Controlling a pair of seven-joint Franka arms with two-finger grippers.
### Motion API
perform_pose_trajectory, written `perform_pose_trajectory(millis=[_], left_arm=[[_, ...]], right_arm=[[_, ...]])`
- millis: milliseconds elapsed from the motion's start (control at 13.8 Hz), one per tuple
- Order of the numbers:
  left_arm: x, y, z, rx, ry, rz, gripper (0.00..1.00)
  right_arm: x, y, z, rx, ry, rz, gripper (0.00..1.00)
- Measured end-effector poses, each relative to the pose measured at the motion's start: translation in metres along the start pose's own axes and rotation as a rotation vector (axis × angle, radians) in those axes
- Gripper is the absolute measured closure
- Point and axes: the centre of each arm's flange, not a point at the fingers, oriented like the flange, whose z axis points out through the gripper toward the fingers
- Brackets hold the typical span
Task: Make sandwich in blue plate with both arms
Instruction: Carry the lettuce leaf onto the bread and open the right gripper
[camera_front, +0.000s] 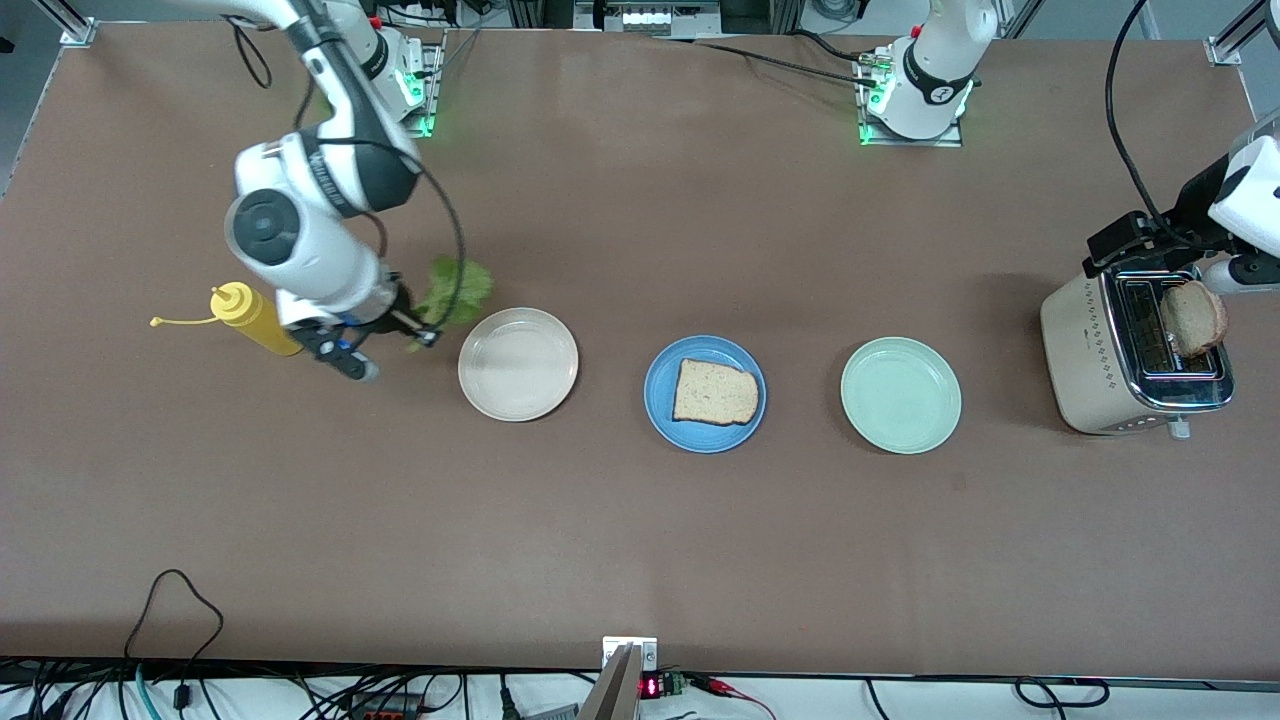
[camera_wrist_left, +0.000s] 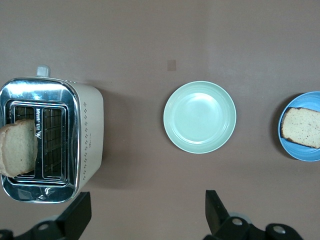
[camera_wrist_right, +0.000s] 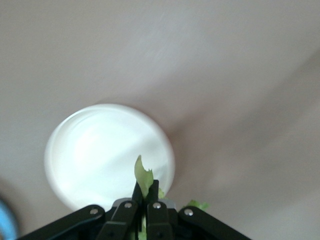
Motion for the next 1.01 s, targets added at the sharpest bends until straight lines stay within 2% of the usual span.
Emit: perform_pose_trajectory(millis=[217, 434, 651, 796, 1013], left_arm=[[-0.003, 0.0, -0.011, 0.0, 0.005, 0.001, 0.0], [-0.005, 0.0, -0.01, 0.001, -0.007, 0.001, 0.0], [-0.004, 0.0, -0.008, 0.001, -0.012, 0.0, 0.0], [-0.004, 0.0, -0.008, 0.001, -0.012, -0.001, 0.0], [-0.004, -0.001, -0.008, 0.001, -0.013, -0.001, 0.0]], right_arm=[[-0.042, -0.063, 0.012, 0.054, -0.052, 0.163, 0.96], [-0.064, -0.124, 0.046, 0.119, -0.055, 0.334, 0.96], [-0.068, -0.164, 0.086, 0.157, -0.065, 0.486, 0.96], [-0.075, -0.185, 0.104, 0.222, -0.076, 0.58, 0.96], [-0.081, -0.205, 0.119, 0.333, -0.146, 0.724, 0.96]])
